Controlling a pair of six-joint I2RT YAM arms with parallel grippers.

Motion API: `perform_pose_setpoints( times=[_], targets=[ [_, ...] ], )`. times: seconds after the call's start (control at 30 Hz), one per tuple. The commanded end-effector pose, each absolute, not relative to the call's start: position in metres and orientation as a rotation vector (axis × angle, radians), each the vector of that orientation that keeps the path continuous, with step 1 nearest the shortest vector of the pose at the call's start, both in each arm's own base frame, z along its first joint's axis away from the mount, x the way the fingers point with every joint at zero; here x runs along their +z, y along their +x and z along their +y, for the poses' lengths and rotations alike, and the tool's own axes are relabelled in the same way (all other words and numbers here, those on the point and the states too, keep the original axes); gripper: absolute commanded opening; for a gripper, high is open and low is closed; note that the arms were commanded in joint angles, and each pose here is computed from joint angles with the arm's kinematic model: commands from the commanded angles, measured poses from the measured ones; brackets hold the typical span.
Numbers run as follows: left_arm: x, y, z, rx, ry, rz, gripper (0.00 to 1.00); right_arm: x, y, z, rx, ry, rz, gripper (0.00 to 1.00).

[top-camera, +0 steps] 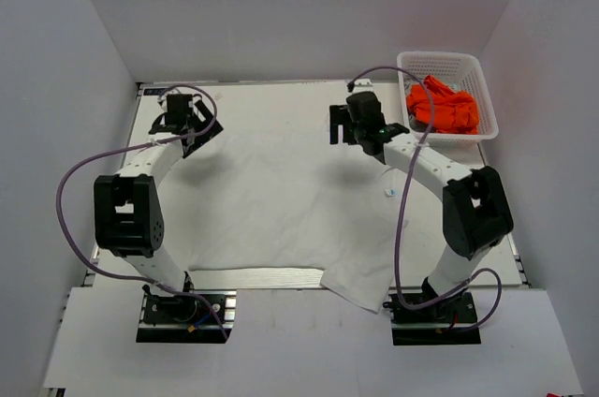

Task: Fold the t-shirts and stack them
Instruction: Flatten out the tshirt

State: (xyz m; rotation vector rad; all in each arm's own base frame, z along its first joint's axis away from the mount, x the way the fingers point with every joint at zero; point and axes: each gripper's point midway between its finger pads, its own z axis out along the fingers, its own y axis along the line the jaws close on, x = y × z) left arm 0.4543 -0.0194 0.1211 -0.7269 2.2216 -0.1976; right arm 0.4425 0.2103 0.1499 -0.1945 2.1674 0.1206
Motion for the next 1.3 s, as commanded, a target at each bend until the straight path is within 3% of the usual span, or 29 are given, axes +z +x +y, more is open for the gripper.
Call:
perform_pose_setpoints(
  times=[0.0, 0.2, 0.3, 0.5, 0.73, 1.03, 1.23, 1.27],
  targets=[
    [0.111, 0.441, -0.050, -0.326, -0.602, 2.283, 0.99, 0.101, 0.390, 0.199, 0.195, -0.086, 2.373, 0.90],
    [0.078, 0.442, -0.076, -0.355, -0.556, 2.376, 0.99, 0.053, 0.352, 0.166, 0.117, -0.051, 2.506, 0.90],
    [0.054, 0.444, -0.076, -0.334, -0.573, 2.439, 0.99, 0.042, 0.356, 0.163, 0.116, -0.056, 2.525, 0.90],
    [0.018, 0.455, -0.051, -0.174, -0.694, 2.535, 0.99, 0.020, 0.386, 0.169, 0.146, -0.112, 2.534, 0.90],
    [-0.009, 0.487, -0.038, -0.055, -0.738, 2.583, 0.99, 0.013, 0.457, 0.180, 0.126, -0.111, 2.496, 0.90],
    [0.042, 0.587, -0.029, -0.126, -0.714, 2.424, 0.99, 0.062, 0.543, 0.207, 0.224, -0.201, 2.338, 0.90],
    [0.104, 0.587, -0.034, -0.191, -0.635, 2.339, 0.99, 0.118, 0.538, 0.214, 0.263, -0.271, 2.219, 0.90],
    [0.135, 0.579, -0.032, -0.195, -0.630, 2.292, 0.99, 0.121, 0.533, 0.215, 0.275, -0.275, 2.210, 0.90]
  ],
)
